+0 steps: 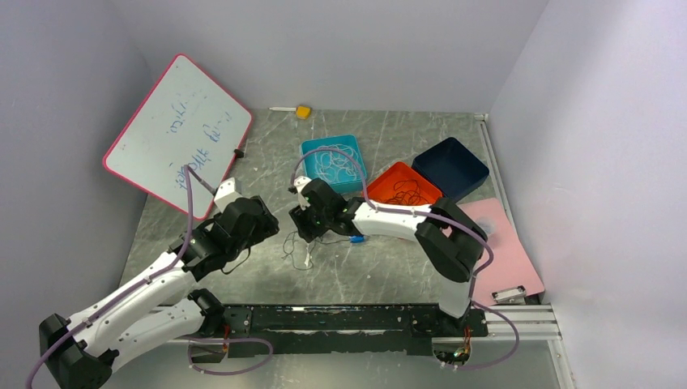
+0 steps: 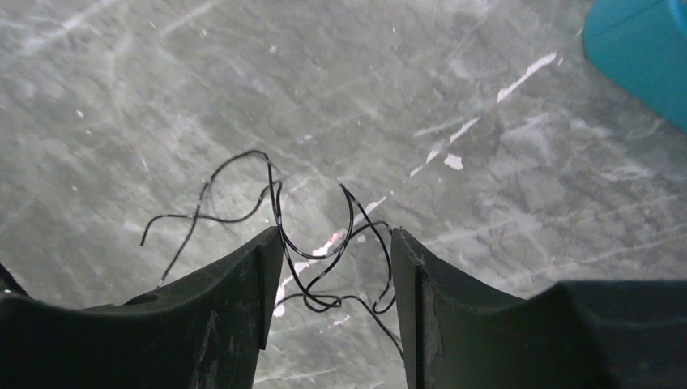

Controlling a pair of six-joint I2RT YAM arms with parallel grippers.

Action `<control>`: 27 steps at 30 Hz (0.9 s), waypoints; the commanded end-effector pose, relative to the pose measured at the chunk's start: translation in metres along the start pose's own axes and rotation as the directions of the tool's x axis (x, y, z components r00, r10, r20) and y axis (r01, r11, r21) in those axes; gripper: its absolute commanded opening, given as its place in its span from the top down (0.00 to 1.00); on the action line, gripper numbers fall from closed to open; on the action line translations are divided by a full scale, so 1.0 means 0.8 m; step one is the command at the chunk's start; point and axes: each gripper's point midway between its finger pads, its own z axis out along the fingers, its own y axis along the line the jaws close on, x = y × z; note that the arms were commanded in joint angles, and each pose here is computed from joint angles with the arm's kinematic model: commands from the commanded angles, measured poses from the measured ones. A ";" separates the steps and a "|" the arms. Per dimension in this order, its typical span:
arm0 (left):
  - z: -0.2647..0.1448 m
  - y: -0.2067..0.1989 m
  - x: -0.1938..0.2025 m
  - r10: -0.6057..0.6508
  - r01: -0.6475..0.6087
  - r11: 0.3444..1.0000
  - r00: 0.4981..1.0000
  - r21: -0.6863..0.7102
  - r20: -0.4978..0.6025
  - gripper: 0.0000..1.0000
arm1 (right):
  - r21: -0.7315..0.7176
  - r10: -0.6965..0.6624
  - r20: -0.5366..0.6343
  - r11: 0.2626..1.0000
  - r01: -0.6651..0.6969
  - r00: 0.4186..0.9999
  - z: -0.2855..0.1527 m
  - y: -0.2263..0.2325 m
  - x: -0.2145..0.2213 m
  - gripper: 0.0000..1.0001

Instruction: Untangle the cables

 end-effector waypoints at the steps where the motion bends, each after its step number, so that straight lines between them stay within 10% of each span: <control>1: -0.002 0.010 -0.002 0.027 -0.027 1.000 0.999 -0.017 0.019 0.24 | 0.061 -0.025 -0.054 0.998 0.028 0.998 0.004 -0.009 0.015 0.47; 15: -0.001 0.011 -0.001 0.035 -0.034 0.999 0.999 -0.014 0.021 0.24 | 0.061 0.024 0.071 0.998 -0.029 0.997 -0.032 -0.003 -0.041 0.99; 27: -0.007 0.012 -0.012 0.030 -0.029 1.000 0.998 -0.008 0.056 0.24 | 0.056 0.218 0.449 0.961 -0.271 0.866 -0.190 -0.100 -0.179 1.00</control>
